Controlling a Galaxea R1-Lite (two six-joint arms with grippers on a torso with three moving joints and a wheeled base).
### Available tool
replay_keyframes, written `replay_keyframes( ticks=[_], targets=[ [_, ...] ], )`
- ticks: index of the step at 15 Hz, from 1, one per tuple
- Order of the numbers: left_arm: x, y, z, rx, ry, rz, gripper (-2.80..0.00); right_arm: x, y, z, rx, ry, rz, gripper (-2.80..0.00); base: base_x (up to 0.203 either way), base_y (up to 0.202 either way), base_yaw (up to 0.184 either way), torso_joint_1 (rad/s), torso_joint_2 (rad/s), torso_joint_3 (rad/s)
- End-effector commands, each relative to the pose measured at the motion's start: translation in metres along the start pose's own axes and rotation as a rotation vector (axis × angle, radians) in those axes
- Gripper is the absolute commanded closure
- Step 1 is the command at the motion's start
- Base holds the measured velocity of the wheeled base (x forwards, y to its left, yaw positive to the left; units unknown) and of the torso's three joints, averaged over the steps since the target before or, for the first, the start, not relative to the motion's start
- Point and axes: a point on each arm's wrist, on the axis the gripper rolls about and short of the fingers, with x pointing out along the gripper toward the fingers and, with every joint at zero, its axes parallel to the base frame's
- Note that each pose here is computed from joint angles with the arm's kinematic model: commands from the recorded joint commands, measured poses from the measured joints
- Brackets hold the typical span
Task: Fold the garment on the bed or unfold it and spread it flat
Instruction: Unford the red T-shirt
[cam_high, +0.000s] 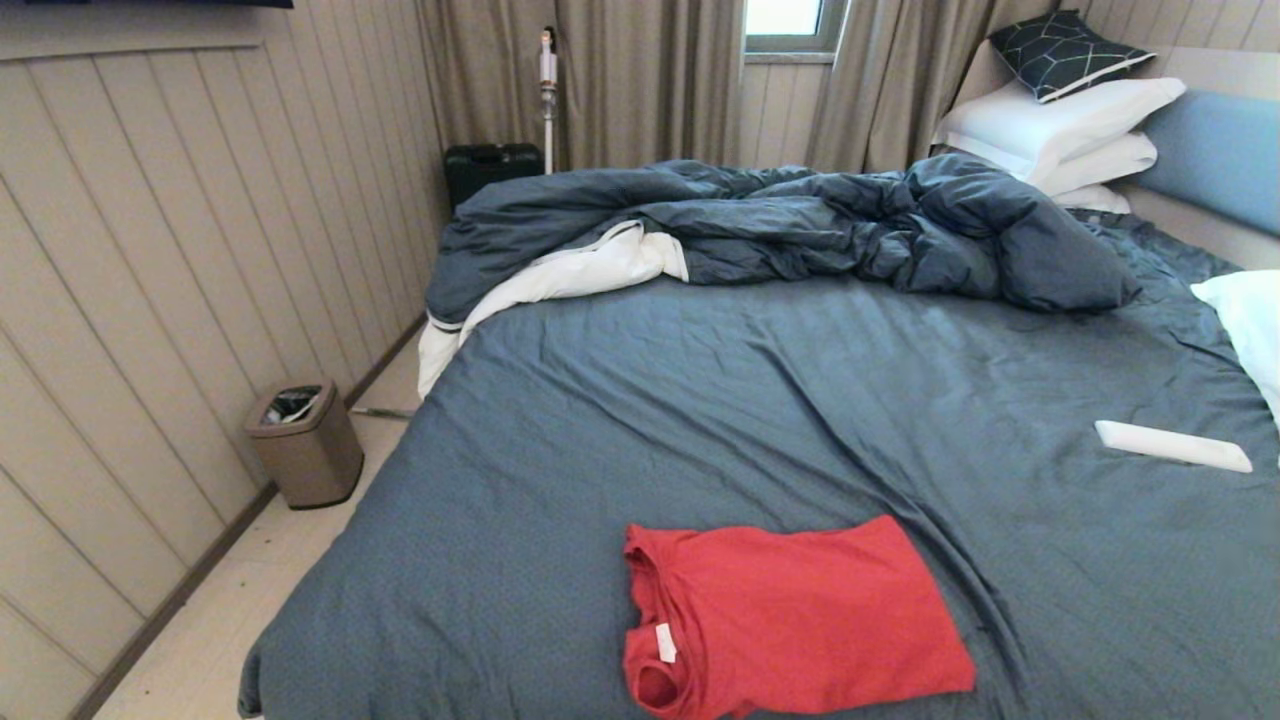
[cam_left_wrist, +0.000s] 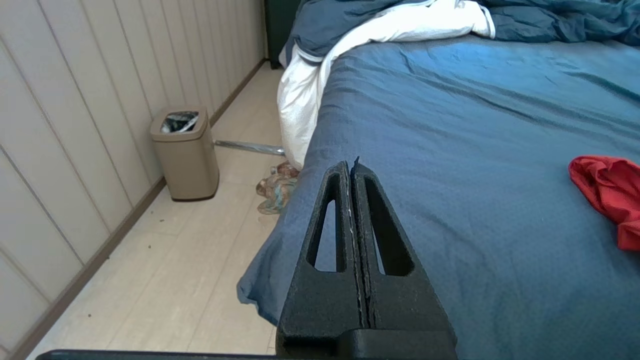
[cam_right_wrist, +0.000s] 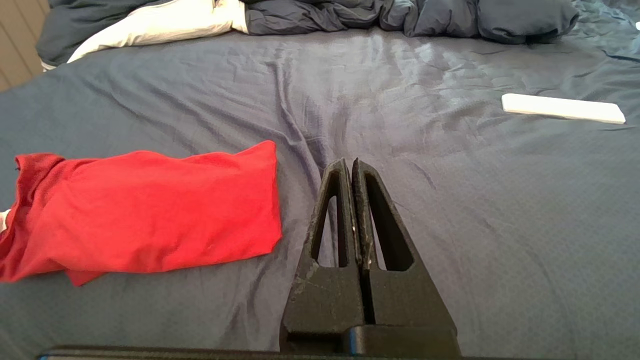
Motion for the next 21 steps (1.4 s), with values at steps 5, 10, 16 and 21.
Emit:
replay_keyframes(
  ticks=[5, 10, 16, 21],
  targets=[
    [0.0, 0.0, -0.005, 0.034, 0.048, -0.003, 0.0, -0.001, 0.0, -0.015, -0.026, 0.146, 0.003, 0.0, 0.0, 0.0, 0.0, 0.0, 0.0, 0.0],
    [0.0, -0.001, -0.008, 0.012, 0.083, -0.057, 0.0, 0.012, 0.003, 0.036, -0.019, 0.26, 0.059, 0.0, 0.0, 0.0, 0.0, 0.0, 0.0, 0.0],
    [-0.001, 0.0, -0.012, 0.028, 0.12, 0.009, 0.0, 0.155, 0.027, 0.172, 0.007, 0.43, 0.142, 0.0, 0.0, 0.0, 0.0, 0.0, 0.0, 0.0],
    [0.0, 0.0, -0.01, 0.024, 0.1, 0.009, 0.0, 0.23, 0.105, 0.16, -0.056, 0.766, 0.35, 0.0, 0.0, 0.0, 0.0, 0.0, 0.0, 0.0]
  ],
)
